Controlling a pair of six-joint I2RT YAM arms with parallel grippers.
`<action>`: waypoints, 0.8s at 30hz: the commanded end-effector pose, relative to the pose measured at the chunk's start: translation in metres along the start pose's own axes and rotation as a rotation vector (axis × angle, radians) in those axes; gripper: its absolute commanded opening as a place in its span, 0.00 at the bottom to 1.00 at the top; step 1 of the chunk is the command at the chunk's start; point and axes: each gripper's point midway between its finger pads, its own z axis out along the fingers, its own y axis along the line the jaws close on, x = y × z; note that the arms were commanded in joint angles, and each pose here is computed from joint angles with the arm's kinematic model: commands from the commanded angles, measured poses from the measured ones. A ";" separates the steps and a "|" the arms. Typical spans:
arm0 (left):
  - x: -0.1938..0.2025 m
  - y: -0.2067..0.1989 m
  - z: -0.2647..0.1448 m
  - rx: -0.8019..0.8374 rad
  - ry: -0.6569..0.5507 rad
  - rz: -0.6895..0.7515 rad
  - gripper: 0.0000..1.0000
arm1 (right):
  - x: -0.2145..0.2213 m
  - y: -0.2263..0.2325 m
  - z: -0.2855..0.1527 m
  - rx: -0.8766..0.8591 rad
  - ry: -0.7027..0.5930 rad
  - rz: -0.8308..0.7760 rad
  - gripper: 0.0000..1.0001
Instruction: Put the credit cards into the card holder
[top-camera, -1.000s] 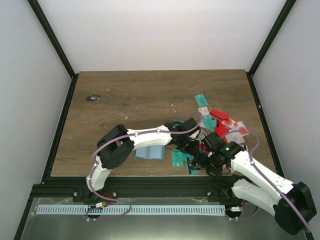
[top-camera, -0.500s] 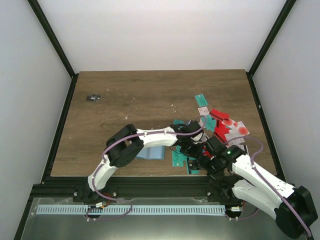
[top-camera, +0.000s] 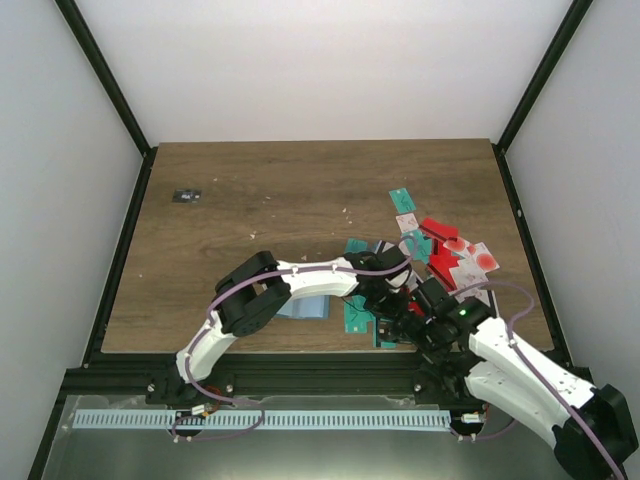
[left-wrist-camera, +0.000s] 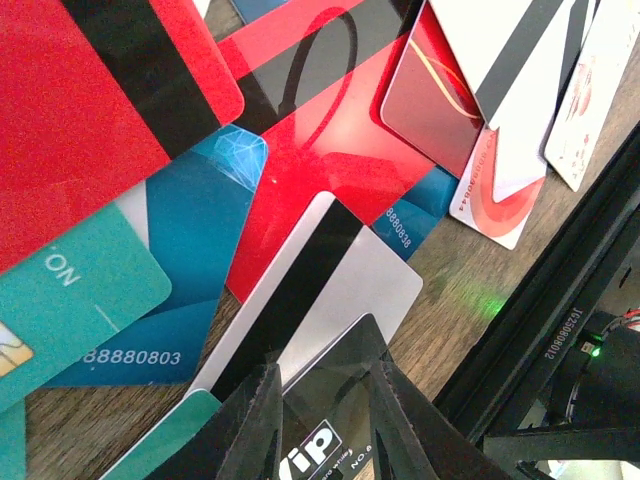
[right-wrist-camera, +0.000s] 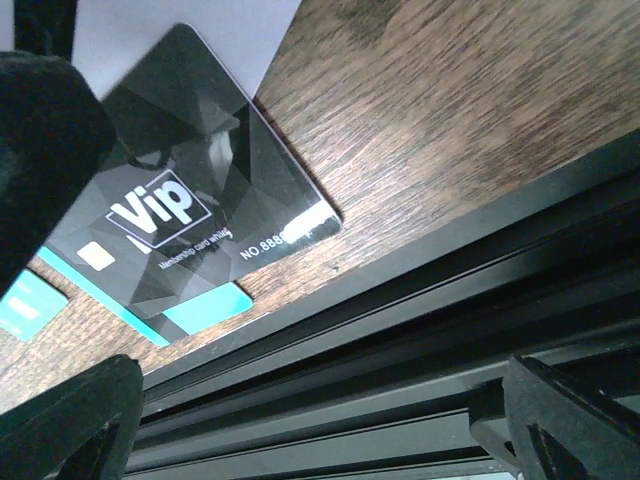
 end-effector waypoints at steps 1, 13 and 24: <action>0.017 0.000 0.011 -0.007 0.031 -0.013 0.27 | -0.005 0.003 -0.005 -0.051 -0.042 0.057 1.00; 0.037 -0.005 0.010 -0.007 0.033 -0.032 0.26 | -0.004 0.006 0.007 -0.129 -0.026 0.082 1.00; 0.020 -0.015 -0.022 -0.007 -0.036 -0.017 0.27 | -0.010 0.014 0.015 -0.178 -0.047 0.030 0.97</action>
